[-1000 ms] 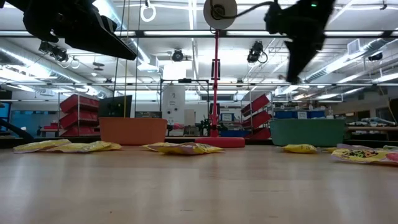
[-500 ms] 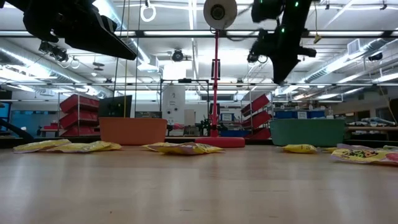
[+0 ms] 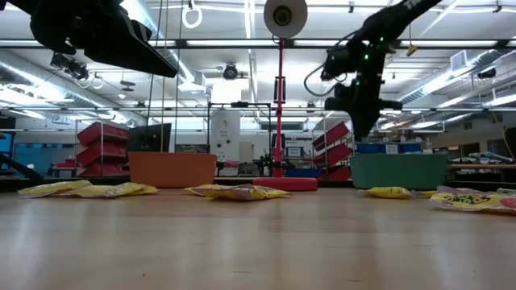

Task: Sort candy
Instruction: Put the small blue candy into the green bin

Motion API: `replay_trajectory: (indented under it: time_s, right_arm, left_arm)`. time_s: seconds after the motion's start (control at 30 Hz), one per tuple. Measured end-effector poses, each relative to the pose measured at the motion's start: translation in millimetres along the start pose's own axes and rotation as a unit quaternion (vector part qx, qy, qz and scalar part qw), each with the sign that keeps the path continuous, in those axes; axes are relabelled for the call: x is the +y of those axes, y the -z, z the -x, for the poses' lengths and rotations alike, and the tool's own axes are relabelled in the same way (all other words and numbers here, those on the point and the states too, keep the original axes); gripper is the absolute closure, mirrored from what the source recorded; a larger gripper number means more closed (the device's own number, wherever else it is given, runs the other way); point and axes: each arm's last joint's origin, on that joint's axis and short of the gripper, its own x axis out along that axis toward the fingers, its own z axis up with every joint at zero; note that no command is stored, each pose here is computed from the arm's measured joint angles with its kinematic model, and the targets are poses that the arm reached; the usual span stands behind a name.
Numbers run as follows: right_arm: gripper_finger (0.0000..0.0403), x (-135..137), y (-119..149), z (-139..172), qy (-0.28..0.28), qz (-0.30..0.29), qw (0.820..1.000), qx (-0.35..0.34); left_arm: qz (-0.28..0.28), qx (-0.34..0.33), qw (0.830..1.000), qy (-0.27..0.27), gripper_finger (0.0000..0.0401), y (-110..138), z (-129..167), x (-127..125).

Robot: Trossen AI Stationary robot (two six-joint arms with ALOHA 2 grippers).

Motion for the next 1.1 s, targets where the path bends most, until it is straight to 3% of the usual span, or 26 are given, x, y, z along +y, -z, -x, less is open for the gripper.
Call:
replay_trajectory:
  time_s: [0.53,1.1]
  right_arm:
    - [0.0375,-3.0,-4.4,-63.7,0.05,-0.009,0.996,0.078]
    - [0.0359,-1.7,-7.4,-65.5,0.045,-0.01,0.997,0.063]
  left_arm:
    - [0.0,0.0,1.0,0.0,0.0313,0.1,0.0,0.1]
    - [0.001,0.001,1.0,0.0,0.0313,0.3,0.0,0.0]
